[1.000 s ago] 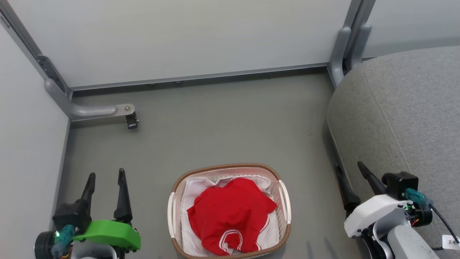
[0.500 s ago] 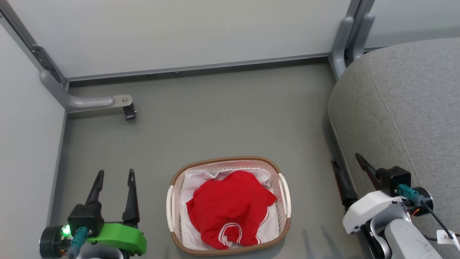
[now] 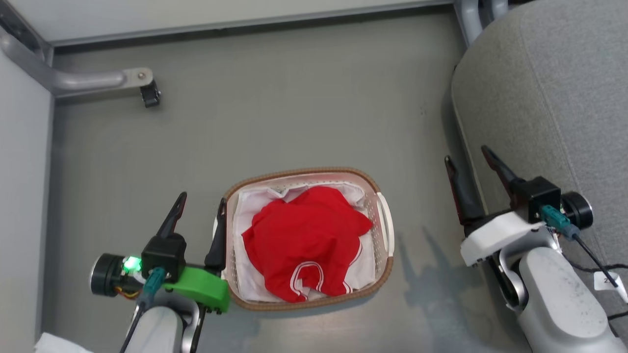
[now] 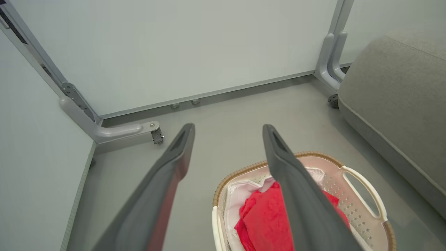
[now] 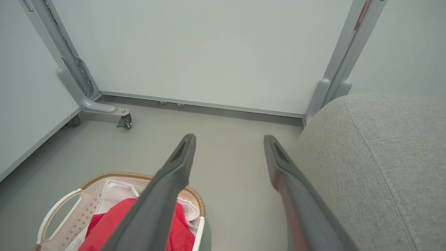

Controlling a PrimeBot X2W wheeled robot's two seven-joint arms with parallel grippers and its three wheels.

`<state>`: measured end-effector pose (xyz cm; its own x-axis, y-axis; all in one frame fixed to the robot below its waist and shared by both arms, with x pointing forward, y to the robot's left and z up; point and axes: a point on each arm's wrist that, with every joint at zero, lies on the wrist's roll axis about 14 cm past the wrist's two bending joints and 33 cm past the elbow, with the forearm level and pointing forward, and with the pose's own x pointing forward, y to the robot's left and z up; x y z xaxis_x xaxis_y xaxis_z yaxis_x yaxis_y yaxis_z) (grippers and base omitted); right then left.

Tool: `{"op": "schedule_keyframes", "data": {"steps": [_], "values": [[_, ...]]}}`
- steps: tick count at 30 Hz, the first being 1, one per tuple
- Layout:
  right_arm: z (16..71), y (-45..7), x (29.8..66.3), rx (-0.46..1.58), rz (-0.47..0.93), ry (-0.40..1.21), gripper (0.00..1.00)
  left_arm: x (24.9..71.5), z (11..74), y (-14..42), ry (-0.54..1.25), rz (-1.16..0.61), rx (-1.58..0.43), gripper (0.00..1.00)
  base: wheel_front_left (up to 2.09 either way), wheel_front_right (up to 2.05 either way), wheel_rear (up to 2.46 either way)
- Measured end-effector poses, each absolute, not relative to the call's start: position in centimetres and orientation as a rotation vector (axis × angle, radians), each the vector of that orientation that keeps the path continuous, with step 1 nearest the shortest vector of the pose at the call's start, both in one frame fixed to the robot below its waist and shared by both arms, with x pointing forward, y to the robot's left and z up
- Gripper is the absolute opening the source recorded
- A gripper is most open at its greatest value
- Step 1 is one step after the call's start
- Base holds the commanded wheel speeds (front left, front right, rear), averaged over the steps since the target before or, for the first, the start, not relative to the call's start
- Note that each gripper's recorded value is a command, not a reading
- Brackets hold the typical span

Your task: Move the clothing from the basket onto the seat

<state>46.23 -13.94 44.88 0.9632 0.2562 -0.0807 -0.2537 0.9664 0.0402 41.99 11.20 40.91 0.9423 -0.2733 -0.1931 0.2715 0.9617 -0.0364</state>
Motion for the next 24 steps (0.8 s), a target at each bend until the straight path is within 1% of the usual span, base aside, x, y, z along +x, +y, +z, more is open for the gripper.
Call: {"op": "schedule_keyframes", "data": {"steps": [4,11,18,24], "values": [[43.9,-13.5,47.8,0.013,0.27,0.084,1.0,43.6,38.6,9.7,0.241,-0.331,0.004,1.0,0.0,0.0,0.0],[41.1,-13.6,49.9,0.009,0.265,0.115,1.0,44.4,33.0,6.4,0.368,-0.449,0.009,1.0,0.0,0.0,0.0],[37.4,-14.2,51.1,0.031,0.238,0.173,1.0,42.7,25.8,3.7,0.561,-0.58,0.034,1.0,0.0,0.0,0.0],[33.9,-15.1,51.2,0.037,0.208,0.24,1.0,39.6,20.0,3.1,0.745,-0.661,0.063,1.0,0.0,0.0,0.0]]}}
